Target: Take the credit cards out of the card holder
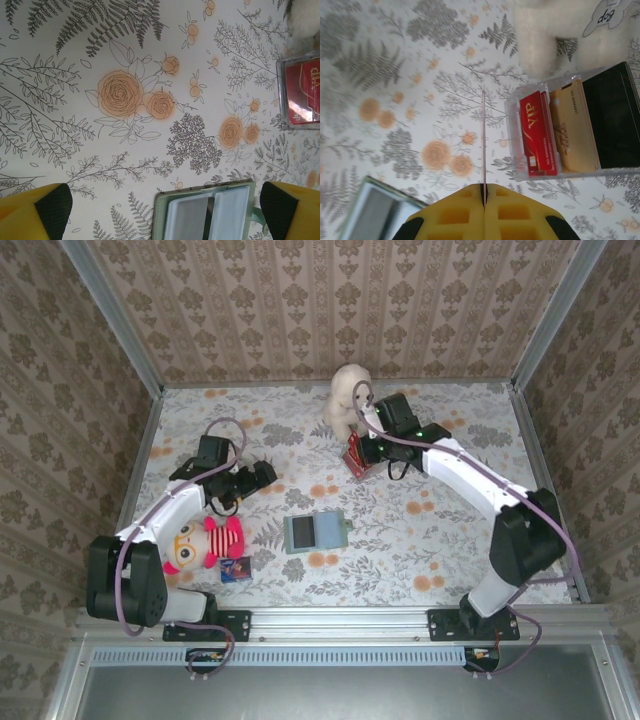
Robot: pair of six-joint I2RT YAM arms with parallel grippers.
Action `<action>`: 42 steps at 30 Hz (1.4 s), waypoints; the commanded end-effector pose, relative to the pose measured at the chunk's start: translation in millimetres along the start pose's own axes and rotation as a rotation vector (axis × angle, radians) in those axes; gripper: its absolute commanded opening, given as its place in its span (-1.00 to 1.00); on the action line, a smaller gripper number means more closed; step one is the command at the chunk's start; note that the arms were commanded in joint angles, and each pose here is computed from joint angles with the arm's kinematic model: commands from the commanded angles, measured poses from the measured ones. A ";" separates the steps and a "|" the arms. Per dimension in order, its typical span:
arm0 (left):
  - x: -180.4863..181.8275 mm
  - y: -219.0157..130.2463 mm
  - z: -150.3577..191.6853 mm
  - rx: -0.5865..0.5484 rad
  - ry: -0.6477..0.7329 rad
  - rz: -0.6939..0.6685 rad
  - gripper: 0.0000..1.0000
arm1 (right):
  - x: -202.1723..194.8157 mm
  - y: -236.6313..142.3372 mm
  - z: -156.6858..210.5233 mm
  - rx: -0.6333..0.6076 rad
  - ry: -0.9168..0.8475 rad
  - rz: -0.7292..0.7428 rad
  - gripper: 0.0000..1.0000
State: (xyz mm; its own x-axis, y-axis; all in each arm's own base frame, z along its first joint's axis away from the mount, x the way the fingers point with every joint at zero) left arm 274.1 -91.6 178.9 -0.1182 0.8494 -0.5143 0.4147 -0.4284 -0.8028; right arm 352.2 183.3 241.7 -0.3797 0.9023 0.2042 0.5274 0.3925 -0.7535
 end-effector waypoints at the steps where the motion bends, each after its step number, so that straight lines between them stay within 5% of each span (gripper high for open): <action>1: 2.7 -10.6 -2.4 -0.018 0.033 -0.028 1.00 | -7.8 11.0 -7.0 0.046 -0.104 0.062 -1.00; 29: 4.3 -4.3 -20.6 0.035 -0.065 0.139 1.00 | -36.3 91.9 -4.0 0.142 -0.178 0.089 -1.00; 35: 6.5 -3.5 -17.5 0.050 -0.075 0.129 1.00 | -32.8 87.6 -2.2 0.155 -0.161 0.048 -0.58; 42: 4.3 -7.6 -15.9 0.072 -0.083 0.133 1.00 | -37.1 58.2 -12.6 0.115 -0.074 0.058 -0.47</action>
State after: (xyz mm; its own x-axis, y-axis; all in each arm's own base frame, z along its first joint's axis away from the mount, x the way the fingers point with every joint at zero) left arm 288.5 -81.2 185.0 -0.1206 0.7712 -0.6250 0.3889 -0.5426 -0.7446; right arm 411.0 183.8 168.8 -0.4465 0.8923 0.0668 0.4368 0.2825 -0.8540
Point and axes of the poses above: each hand's point on the last joint's axis, 136 mm out from that joint toward the fingers, its own y axis out along the fingers, its own x axis along the line the jaws close on, z = x × y, the point moved 9 cm from there along -y, back along the fingers, and after that the axes turned 2 degrees about y, right-handed, at the moved point
